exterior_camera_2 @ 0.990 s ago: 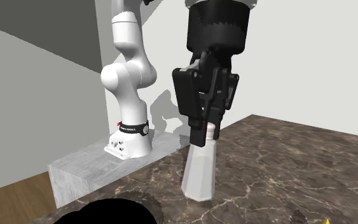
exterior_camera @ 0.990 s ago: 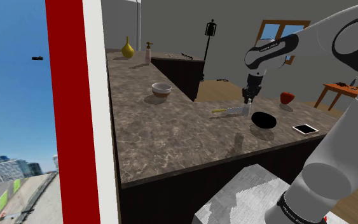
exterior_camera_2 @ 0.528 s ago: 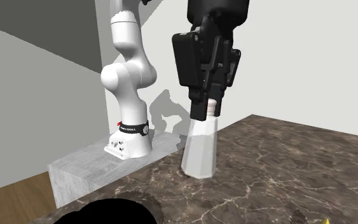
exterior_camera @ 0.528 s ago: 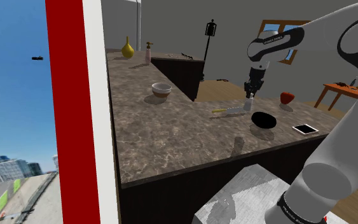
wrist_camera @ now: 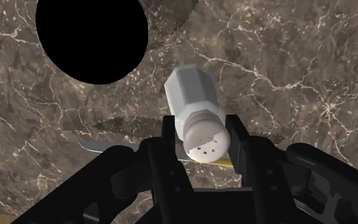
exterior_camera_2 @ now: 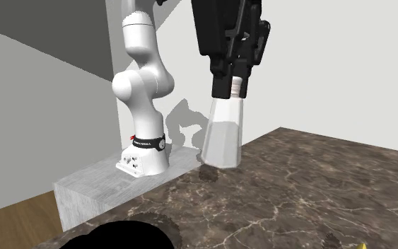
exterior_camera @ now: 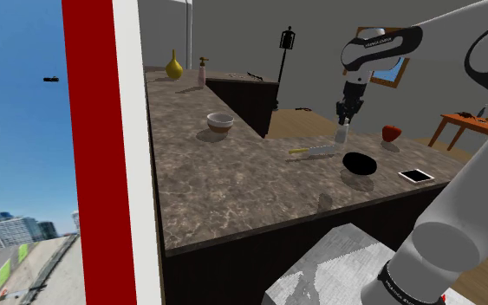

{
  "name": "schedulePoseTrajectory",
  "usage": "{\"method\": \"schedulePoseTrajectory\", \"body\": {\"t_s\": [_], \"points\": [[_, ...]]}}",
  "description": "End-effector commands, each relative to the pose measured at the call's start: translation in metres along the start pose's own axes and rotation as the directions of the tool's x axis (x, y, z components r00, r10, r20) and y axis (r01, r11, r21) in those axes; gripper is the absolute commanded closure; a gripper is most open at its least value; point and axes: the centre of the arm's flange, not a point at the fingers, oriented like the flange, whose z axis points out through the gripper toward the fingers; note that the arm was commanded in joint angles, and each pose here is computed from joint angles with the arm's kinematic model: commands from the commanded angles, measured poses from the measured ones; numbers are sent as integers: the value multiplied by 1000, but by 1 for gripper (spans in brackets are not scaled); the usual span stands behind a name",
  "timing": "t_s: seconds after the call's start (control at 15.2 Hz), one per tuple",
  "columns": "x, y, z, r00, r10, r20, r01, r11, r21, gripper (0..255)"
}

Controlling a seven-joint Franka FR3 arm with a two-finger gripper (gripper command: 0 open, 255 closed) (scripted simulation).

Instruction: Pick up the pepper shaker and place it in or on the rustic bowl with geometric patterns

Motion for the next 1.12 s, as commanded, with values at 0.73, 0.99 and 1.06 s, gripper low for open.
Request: {"method": "schedulePoseTrajectory", "body": {"t_s": [0.73,0.99,1.06], "points": [[-38,140,-29,1000,0,0,0,1000,0,255],[-46,168,-23,1000,0,0,0,1000,0,255],[-46,168,-17,1000,0,0,0,1000,0,255]]}}
